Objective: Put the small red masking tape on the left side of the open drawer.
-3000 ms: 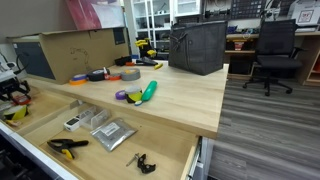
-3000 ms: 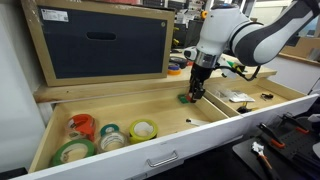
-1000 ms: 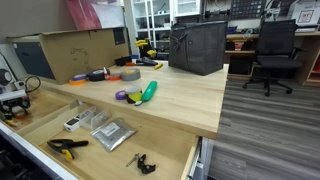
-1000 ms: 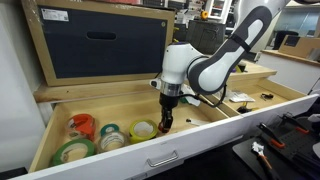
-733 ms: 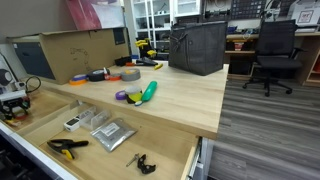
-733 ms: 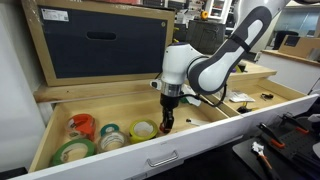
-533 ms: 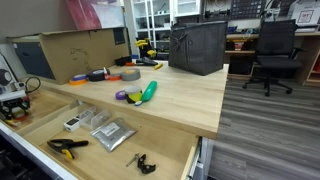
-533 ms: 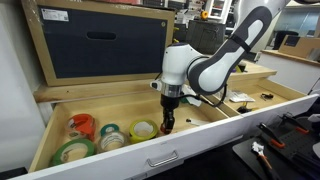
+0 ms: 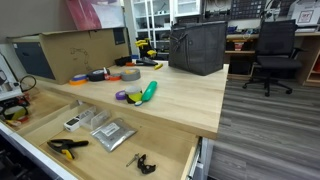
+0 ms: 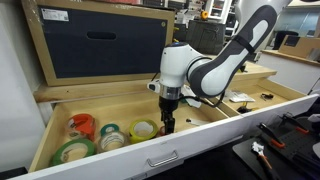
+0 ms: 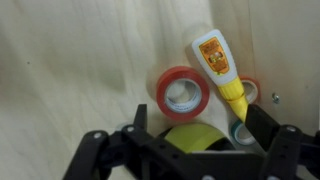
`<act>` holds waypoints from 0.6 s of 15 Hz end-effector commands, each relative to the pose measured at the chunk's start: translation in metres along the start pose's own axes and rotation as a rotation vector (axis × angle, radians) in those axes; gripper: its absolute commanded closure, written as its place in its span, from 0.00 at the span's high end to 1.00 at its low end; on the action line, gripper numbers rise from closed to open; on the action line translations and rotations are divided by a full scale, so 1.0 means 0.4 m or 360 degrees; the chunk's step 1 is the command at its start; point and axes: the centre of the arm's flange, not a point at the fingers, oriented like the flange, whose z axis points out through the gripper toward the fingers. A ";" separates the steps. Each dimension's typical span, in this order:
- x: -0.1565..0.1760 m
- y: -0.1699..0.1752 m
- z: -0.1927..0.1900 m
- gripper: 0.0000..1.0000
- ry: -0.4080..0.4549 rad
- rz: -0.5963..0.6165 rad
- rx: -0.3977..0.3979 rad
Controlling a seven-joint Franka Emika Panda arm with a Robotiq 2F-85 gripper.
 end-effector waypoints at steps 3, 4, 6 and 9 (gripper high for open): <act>-0.010 -0.023 -0.136 1.00 0.0061 -0.0026 0.0056; -0.022 -0.018 -0.155 1.00 0.0080 0.0012 0.0072; -0.059 0.004 -0.189 1.00 0.0099 0.0111 0.0109; -0.145 0.033 -0.233 1.00 0.0085 0.0283 0.0167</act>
